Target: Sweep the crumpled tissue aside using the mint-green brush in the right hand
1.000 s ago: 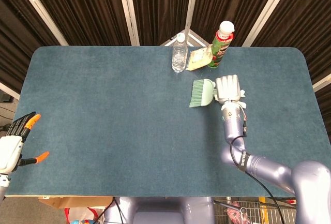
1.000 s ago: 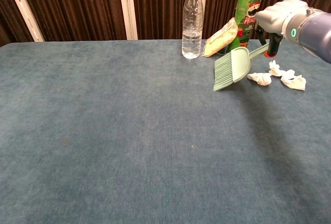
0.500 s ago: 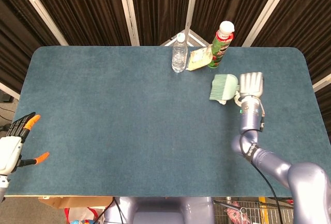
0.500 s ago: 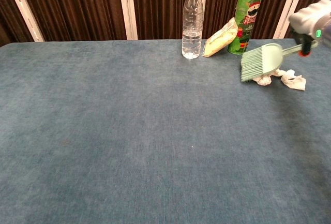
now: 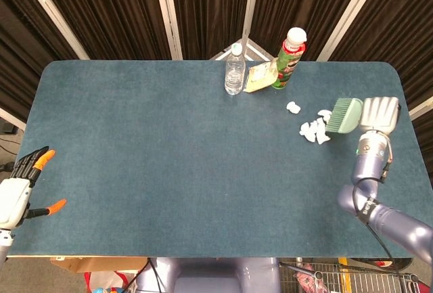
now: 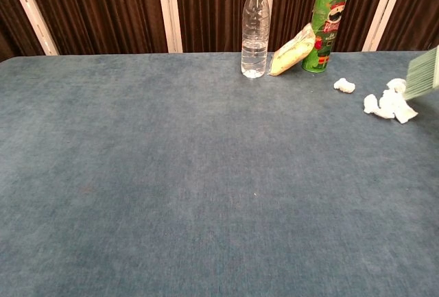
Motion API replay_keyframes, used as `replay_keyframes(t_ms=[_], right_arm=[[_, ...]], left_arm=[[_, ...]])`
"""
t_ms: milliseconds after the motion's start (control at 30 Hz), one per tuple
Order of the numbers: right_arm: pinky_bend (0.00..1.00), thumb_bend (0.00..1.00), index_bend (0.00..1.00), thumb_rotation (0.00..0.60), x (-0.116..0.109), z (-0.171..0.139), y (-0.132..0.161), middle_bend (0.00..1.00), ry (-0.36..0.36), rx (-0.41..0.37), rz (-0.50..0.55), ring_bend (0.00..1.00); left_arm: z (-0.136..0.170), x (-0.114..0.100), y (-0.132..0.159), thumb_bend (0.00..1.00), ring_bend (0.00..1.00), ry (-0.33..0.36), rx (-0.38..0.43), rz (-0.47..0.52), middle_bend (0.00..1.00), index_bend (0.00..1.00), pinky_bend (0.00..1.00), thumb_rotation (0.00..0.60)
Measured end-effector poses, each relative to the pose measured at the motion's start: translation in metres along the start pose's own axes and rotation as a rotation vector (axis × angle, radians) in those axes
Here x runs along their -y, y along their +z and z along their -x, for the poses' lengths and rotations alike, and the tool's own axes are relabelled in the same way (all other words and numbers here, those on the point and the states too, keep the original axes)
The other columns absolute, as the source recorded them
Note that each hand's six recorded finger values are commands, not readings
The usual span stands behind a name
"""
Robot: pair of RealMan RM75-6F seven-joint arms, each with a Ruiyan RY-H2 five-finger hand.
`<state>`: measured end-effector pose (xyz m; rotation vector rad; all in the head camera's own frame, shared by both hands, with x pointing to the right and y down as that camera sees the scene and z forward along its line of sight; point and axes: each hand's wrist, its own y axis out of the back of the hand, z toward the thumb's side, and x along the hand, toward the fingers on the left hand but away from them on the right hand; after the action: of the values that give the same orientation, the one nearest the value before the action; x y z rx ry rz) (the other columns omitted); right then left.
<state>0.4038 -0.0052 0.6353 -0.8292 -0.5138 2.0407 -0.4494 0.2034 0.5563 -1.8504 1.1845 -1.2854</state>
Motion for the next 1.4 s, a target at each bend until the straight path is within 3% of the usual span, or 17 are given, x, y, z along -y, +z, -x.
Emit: replay_keyframes(t_ms=[300, 633, 733, 1033, 1100, 1200, 1300, 1400], right_arm=[[0.80, 0.60, 0.76, 0.600, -0.034, -0.035, -0.005, 0.93, -0.067, -0.096, 0.141, 0.94], [0.80, 0.60, 0.76, 0.600, -0.058, -0.117, 0.031, 0.93, -0.049, -0.354, 0.397, 0.94], [0.80, 0.60, 0.76, 0.600, -0.054, -0.141, 0.048, 0.93, -0.015, -0.429, 0.473, 0.94], [0.80, 0.60, 0.74, 0.600, -0.024, -0.193, 0.098, 0.93, 0.054, -0.579, 0.531, 0.94], [0.80, 0.60, 0.66, 0.600, -0.018, -0.199, 0.105, 0.93, 0.053, -0.592, 0.529, 0.94], [0.77, 0.53, 0.39, 0.600, -0.004, -0.205, 0.116, 0.91, 0.065, -0.597, 0.523, 0.88], [0.66, 0.42, 0.12, 0.600, 0.004, -0.207, 0.119, 0.73, 0.069, -0.590, 0.501, 0.70], [0.40, 0.39, 0.01, 0.600, 0.010, -0.205, 0.118, 0.45, 0.053, -0.575, 0.450, 0.42]], left_arm=[[0.000, 0.000, 0.001, 0.00, 0.00, 0.008, 0.006, -0.009, 0.00, 0.00, 0.02, 0.600], [0.000, 0.005, 0.000, 0.00, 0.00, -0.007, -0.006, -0.029, 0.00, 0.00, 0.02, 0.600], [-0.001, 0.005, -0.001, 0.00, 0.00, -0.005, -0.011, -0.034, 0.00, 0.00, 0.02, 0.600], [0.001, 0.003, -0.002, 0.00, 0.00, 0.007, -0.014, -0.040, 0.00, 0.00, 0.02, 0.600], [0.002, 0.003, -0.002, 0.00, 0.00, 0.007, -0.015, -0.039, 0.00, 0.00, 0.02, 0.600], [0.002, 0.003, -0.002, 0.00, 0.00, 0.008, -0.014, -0.038, 0.00, 0.00, 0.02, 0.600], [0.002, 0.003, -0.002, 0.00, 0.00, 0.009, -0.013, -0.037, 0.00, 0.00, 0.02, 0.600], [0.002, 0.002, -0.003, 0.00, 0.00, 0.009, -0.014, -0.037, 0.00, 0.00, 0.02, 0.600]])
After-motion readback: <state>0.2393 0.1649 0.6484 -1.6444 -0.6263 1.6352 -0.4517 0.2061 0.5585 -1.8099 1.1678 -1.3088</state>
